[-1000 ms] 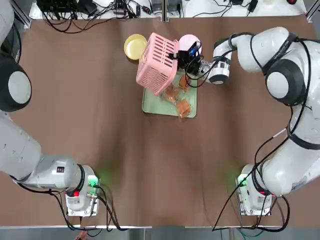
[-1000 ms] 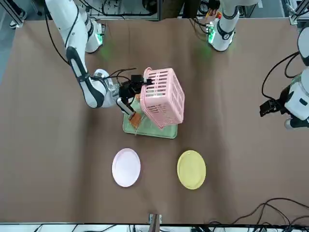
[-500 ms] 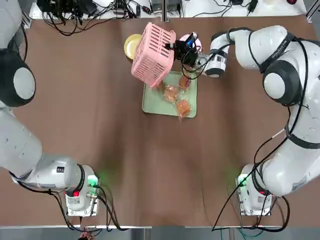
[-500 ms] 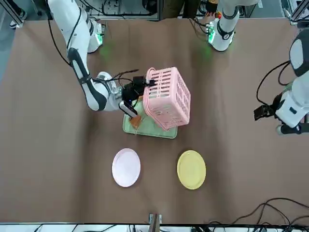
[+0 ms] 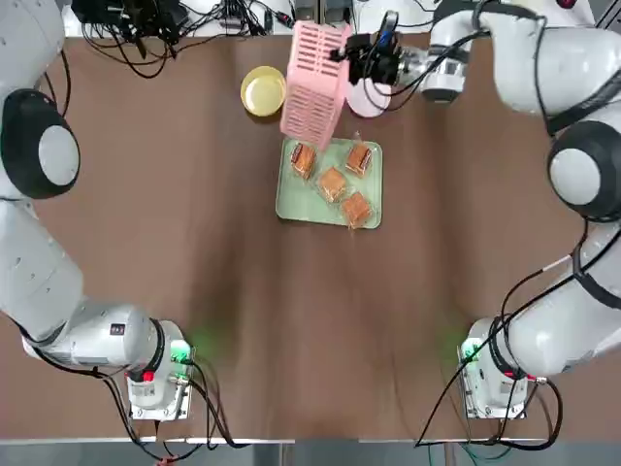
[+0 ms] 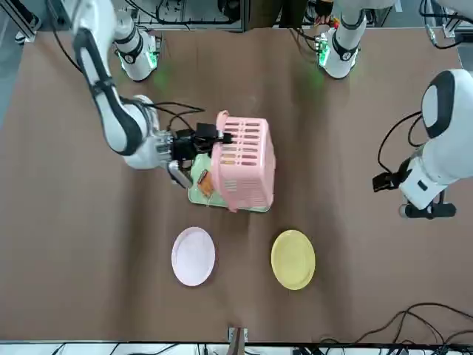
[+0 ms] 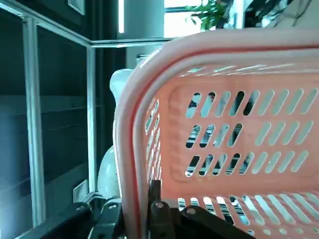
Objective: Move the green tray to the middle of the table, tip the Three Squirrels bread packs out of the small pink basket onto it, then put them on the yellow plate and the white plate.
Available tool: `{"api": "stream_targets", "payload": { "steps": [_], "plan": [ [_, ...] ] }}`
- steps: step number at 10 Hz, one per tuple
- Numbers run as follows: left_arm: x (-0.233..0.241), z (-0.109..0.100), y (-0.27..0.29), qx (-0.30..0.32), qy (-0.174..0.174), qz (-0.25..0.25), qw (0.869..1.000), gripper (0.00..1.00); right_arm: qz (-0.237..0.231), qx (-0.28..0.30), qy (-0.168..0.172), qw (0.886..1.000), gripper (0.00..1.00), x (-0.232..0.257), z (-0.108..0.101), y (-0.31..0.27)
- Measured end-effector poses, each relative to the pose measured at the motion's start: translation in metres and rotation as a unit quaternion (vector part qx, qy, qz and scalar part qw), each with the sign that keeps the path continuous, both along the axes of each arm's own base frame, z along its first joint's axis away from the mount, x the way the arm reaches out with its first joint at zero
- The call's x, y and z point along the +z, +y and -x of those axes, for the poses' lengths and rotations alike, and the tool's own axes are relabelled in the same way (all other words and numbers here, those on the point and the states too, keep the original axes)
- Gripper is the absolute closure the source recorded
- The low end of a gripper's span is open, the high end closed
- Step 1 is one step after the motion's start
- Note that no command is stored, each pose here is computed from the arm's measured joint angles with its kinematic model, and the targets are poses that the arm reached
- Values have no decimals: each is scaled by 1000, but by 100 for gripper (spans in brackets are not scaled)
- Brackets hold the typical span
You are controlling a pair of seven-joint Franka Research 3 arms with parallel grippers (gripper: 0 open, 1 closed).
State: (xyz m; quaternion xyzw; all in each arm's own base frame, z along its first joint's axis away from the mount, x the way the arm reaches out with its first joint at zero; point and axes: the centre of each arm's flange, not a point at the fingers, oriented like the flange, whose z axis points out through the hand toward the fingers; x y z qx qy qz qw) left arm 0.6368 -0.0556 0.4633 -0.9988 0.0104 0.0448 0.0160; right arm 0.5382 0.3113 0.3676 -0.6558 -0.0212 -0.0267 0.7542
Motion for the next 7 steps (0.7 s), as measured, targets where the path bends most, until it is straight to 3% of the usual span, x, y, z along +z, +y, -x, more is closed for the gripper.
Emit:
{"api": "stream_targets", "payload": {
  "steps": [2, 4, 7],
  "plan": [
    [-28, 5, -36, -31, 18, 9, 999, 0, 53, -7, -9, 999, 93, 21, -3, -43],
    [-64, 25, -89, -70, 40, 19, 997, 0, 125, 10, -9, 992, 93, 45, -1, -81],
    [-81, 59, -155, -49, 64, 24, 996, 0, 262, 24, 15, 965, 93, 68, 7, -150]
  ]
}}
